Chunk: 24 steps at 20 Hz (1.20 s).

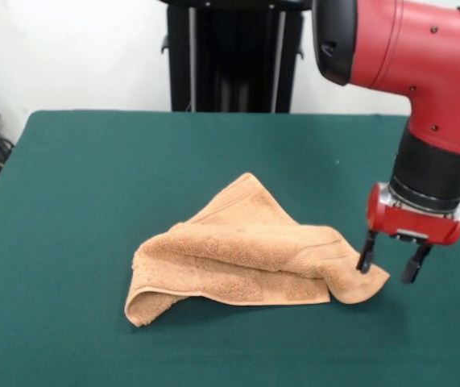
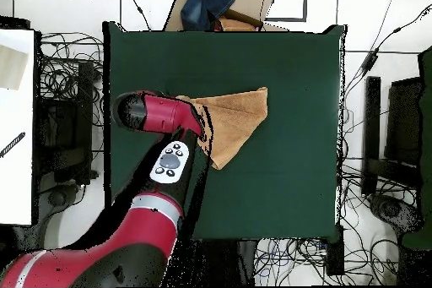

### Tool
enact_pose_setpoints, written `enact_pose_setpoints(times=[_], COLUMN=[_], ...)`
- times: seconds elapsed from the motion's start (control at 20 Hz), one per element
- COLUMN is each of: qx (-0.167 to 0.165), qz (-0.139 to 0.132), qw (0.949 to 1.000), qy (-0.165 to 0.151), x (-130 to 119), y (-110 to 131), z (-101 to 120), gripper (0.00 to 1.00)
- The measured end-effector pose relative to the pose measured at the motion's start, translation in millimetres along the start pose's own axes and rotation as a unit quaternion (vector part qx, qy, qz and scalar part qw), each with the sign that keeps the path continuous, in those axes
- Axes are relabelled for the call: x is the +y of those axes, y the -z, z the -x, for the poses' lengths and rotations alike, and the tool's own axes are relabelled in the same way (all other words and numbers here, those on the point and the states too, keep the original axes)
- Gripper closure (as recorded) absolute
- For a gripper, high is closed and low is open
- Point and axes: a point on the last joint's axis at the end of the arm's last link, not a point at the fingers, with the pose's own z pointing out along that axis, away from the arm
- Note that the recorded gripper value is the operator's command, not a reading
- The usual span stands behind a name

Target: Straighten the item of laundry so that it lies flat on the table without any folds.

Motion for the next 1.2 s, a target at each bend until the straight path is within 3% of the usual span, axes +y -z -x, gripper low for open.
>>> enact_pose_setpoints(times=[0.65, 1.2], qx=[0.032, 0.038], qz=[0.014, 0.015], qw=[0.9994, 0.9992], qy=[-0.005, -0.004], x=[8, 11], y=[-16, -23], z=[-27, -33], gripper=[0.0, 0.0])
